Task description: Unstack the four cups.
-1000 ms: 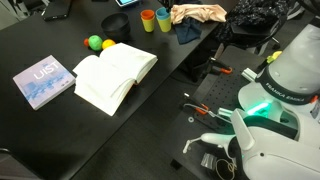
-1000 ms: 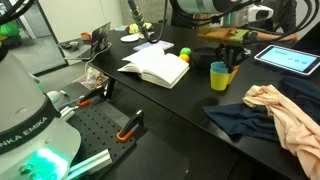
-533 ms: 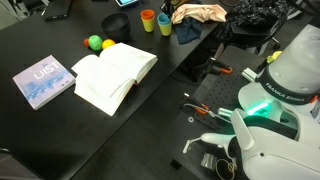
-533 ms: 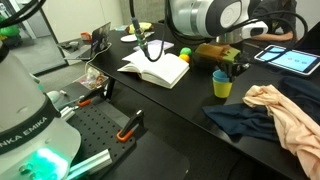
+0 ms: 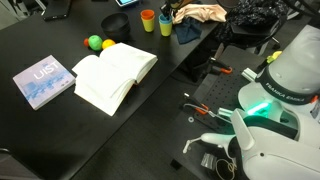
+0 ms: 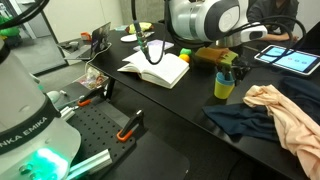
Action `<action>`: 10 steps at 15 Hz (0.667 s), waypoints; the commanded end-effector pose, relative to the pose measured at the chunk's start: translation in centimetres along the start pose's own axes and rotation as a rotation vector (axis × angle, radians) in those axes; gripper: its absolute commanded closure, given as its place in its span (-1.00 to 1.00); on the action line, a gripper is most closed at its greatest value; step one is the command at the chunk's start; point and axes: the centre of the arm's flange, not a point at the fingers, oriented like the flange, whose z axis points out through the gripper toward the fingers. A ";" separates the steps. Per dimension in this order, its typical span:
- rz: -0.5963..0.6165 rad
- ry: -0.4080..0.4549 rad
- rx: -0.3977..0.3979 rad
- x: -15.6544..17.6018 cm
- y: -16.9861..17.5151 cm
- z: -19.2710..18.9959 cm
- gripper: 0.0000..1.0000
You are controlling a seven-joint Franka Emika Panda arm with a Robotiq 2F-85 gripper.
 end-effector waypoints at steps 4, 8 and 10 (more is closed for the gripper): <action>0.007 -0.033 -0.047 0.7 -0.6 -1.3 -0.94; -0.004 -0.055 -0.046 0.6 -1.3 -1.1 -0.49; -0.009 -0.061 -0.044 0.7 -1.6 -1.2 -0.33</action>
